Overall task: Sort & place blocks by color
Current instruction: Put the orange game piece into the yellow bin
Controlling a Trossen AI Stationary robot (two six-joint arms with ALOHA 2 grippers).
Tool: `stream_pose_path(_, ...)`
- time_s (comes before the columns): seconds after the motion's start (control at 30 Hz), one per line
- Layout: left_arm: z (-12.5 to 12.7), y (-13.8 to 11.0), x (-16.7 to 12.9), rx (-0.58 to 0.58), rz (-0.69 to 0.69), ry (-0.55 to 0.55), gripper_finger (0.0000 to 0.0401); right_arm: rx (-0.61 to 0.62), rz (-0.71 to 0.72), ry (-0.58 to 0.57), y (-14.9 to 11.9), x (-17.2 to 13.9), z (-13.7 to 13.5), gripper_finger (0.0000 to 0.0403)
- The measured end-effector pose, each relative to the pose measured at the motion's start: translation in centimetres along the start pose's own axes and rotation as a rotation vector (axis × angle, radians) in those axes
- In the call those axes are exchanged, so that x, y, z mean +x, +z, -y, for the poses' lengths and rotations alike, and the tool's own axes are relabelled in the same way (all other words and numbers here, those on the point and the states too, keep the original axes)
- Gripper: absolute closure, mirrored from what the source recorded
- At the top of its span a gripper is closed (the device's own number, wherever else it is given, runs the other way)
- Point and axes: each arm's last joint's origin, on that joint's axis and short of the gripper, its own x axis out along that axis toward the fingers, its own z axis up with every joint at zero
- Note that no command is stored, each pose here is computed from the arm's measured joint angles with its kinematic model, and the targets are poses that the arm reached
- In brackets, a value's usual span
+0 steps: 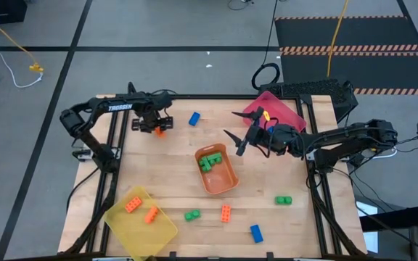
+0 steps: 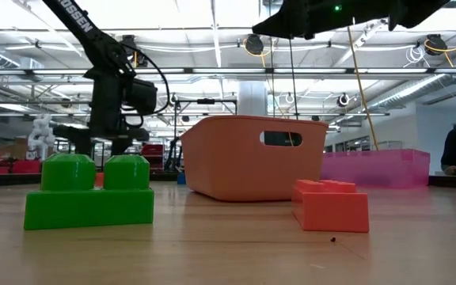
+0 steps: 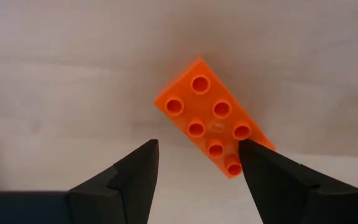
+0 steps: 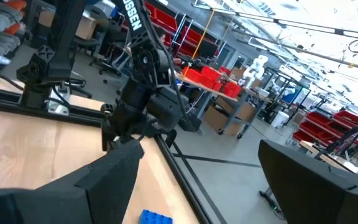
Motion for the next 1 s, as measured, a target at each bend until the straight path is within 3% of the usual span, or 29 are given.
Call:
stream_pose_path(0.2,0.3,0.5,0.0,0.021,0.024,-0.049,0.0174,-0.014,-0.025,0.013,-0.3,0.0,-0.1,0.0081)
stream_pose_path(0.5,0.5,0.0,0.1,0.297,0.035,-0.017,0.0174,0.002,-0.082,0.037,-0.9,0.0,-0.4,0.0081)
stream_pose_path(0.8,0.4,-2.0,0.2,0.577,-0.072,0.066,0.0174,0.017,-0.132,0.054,-1.4,-0.1,-0.6,0.0081)
stream_pose_path(0.9,0.4,-2.7,0.2,0.629,-0.109,0.092,0.0174,0.027,-0.144,0.058,-1.5,-0.1,-0.7,0.0081)
stream_pose_path(1.0,0.5,-2.9,-0.2,0.608,-0.129,0.114,0.0174,0.023,-0.152,0.064,-1.6,-0.2,-0.7,0.0081)
